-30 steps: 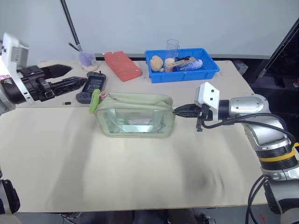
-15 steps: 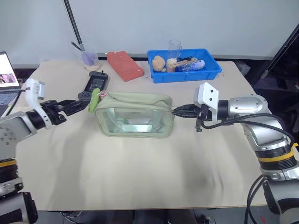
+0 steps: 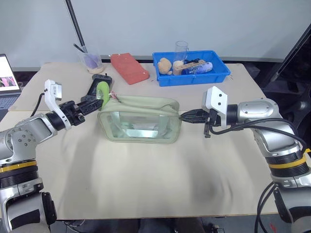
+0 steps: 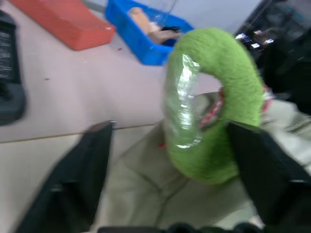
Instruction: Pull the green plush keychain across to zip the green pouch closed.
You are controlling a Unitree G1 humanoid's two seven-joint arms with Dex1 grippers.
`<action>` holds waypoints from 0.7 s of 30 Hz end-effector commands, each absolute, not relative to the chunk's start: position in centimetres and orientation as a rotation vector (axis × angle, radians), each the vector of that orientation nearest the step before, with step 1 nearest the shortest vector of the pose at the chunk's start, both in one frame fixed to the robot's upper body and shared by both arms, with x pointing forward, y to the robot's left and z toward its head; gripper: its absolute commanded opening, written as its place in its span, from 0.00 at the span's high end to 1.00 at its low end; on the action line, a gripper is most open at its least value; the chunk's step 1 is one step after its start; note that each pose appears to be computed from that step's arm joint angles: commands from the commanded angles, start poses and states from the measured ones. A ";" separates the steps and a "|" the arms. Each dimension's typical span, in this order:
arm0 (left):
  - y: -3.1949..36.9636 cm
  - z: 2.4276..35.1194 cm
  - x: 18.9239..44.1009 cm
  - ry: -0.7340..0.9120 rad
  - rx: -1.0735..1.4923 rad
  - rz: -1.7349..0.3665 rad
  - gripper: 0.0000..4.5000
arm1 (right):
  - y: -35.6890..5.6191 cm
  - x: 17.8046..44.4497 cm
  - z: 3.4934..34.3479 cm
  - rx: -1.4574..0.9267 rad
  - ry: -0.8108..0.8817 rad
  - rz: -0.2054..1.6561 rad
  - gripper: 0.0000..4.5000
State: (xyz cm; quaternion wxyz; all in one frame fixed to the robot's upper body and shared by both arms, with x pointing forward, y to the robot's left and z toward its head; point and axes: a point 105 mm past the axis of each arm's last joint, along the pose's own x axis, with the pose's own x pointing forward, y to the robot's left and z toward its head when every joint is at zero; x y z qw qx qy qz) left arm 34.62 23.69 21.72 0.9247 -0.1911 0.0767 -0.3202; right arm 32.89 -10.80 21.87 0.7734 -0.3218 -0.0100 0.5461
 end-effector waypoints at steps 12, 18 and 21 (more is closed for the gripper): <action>24.3 27.4 32.7 -0.054 -0.352 -0.740 0.98 | -11.2 32.8 22.9 -0.713 -0.059 1.151 1.00; 20.7 29.7 31.6 -0.049 -0.183 -0.887 0.98 | -11.1 32.9 23.1 -0.714 -0.061 1.149 1.00; 18.9 28.9 32.2 -0.004 -0.085 -0.901 0.98 | -10.9 33.0 23.1 -0.713 -0.065 1.151 1.00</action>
